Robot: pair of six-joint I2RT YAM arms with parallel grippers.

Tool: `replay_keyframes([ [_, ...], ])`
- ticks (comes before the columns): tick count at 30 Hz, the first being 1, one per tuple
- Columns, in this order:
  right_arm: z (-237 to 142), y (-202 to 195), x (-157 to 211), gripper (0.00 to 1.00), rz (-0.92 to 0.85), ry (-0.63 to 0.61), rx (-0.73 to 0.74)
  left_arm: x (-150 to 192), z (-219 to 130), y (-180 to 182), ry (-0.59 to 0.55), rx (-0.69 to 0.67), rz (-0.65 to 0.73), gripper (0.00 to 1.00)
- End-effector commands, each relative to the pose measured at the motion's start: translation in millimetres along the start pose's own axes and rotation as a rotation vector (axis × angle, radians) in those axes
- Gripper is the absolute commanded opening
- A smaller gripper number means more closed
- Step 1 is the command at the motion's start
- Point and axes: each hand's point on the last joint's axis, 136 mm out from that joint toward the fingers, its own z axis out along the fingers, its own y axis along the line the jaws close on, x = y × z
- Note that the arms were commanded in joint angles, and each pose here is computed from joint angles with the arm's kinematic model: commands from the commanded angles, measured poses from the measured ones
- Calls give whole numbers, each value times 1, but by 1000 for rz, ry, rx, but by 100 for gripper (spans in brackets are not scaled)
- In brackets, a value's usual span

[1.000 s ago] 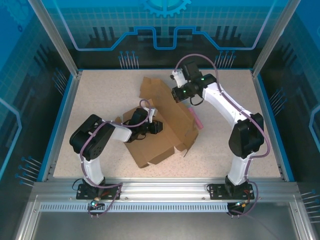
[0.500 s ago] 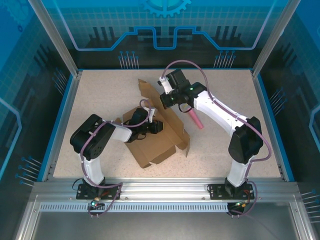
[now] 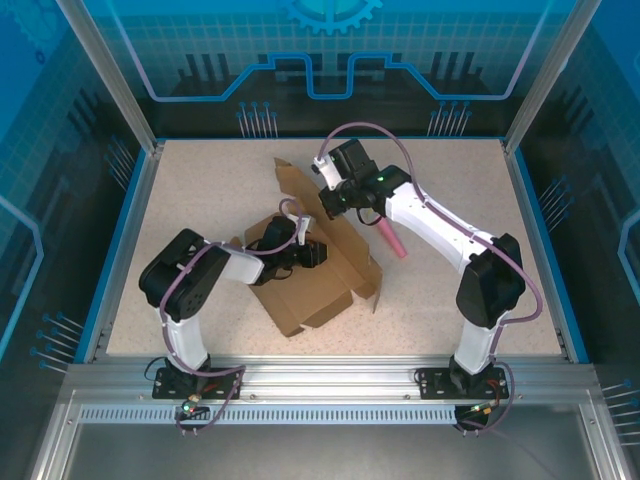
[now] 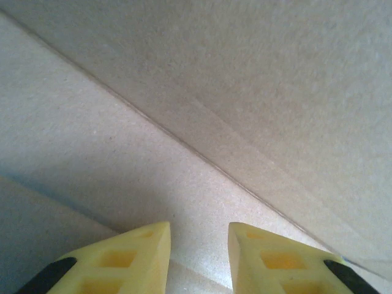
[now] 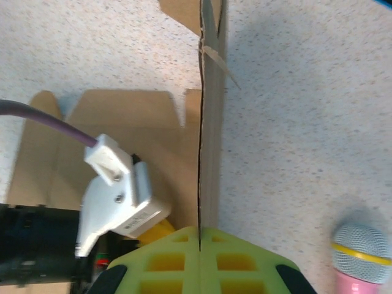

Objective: Fold the paper box

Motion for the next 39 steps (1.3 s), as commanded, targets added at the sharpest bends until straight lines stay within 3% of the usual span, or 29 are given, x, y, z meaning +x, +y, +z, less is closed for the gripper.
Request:
replay_keyframes([
  [1, -3, -16, 16, 0, -149, 86, 77, -8, -17, -8, -22, -17, 30, 36],
  [8, -14, -34, 7, 0, -325, 57, 173, -33, -53, -10, -111, -104, 124, 42],
  [18, -18, -51, -2, 0, -309, 19, 137, -68, -116, 11, -278, -203, 120, 56],
  [20, -19, -52, -3, 0, -300, 11, 130, -73, -126, 16, -297, -220, 108, 63],
  [23, -17, -51, -2, 0, -297, 9, 117, -77, -136, 21, -307, -228, 82, 85],
  [26, -17, -51, -1, 0, -300, 11, 116, -85, -147, 30, -349, -265, 46, 99],
  [31, -18, -55, -1, 0, -294, 7, 114, -100, -162, 44, -433, -347, -5, 99],
  [39, -18, -53, 0, 0, -297, 8, 98, -112, -162, 35, -479, -260, 15, 99],
])
